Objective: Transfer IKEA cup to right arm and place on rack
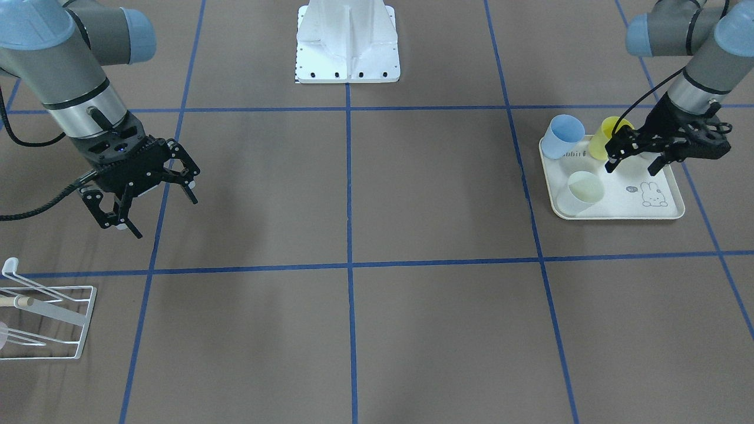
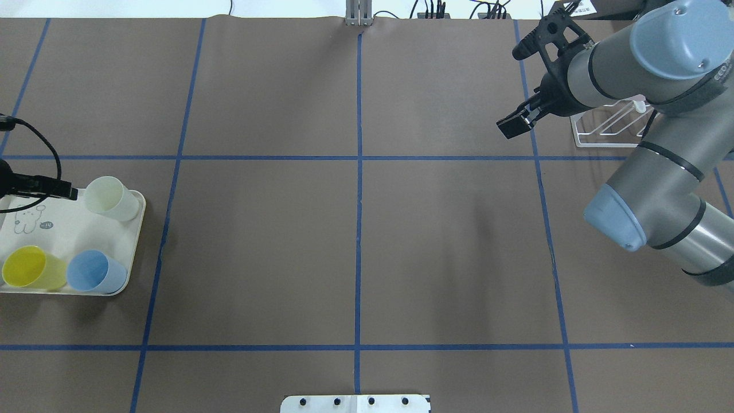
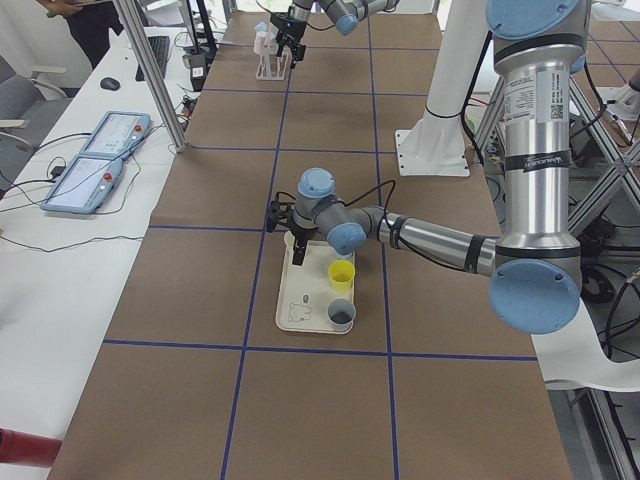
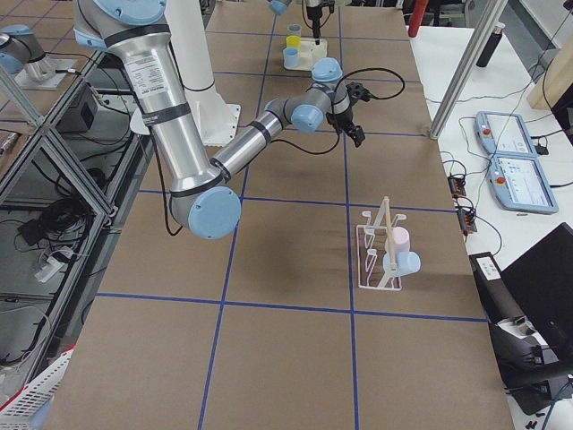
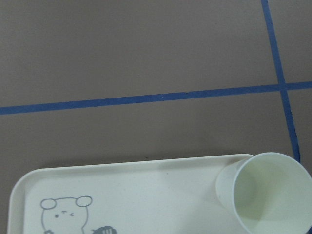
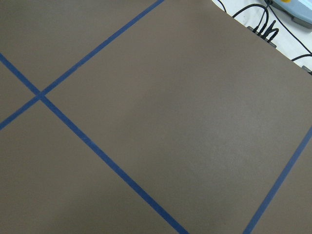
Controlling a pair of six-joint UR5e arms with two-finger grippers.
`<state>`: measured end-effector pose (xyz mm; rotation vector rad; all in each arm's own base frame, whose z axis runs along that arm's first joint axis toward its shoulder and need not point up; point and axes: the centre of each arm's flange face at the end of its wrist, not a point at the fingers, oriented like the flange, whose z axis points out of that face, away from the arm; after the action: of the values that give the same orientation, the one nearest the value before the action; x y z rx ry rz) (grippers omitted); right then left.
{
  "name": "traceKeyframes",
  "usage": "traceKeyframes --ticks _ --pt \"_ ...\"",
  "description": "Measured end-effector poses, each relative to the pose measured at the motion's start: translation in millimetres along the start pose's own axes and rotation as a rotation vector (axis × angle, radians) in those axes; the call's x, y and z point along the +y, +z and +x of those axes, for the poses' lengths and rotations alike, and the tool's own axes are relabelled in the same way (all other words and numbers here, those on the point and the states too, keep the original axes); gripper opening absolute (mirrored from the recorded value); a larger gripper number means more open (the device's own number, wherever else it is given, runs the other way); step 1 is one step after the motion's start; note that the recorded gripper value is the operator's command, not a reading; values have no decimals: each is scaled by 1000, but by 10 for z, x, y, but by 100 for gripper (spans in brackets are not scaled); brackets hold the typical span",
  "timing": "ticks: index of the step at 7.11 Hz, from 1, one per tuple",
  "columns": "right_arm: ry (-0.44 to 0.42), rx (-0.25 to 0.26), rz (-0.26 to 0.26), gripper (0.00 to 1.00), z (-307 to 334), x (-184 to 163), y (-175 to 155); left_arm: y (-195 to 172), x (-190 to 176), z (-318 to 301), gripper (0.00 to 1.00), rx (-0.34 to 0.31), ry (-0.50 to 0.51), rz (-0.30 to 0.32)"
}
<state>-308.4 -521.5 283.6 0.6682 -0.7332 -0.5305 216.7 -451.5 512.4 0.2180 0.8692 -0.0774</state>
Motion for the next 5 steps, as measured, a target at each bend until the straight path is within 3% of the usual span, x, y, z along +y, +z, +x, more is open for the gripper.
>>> traceKeyframes --ticks 1,2,4,5 --pt "-4 3 -2 100 -35 4 22 88 -93 82 82 5 -37 0" --pt "-7 7 -2 100 -53 6 36 145 -136 103 69 4 -54 -3" --pt "-9 8 -3 100 -72 9 51 208 -119 133 67 5 -58 -17" --pt "-10 8 -4 100 -80 11 56 235 -89 155 60 6 -53 -25"
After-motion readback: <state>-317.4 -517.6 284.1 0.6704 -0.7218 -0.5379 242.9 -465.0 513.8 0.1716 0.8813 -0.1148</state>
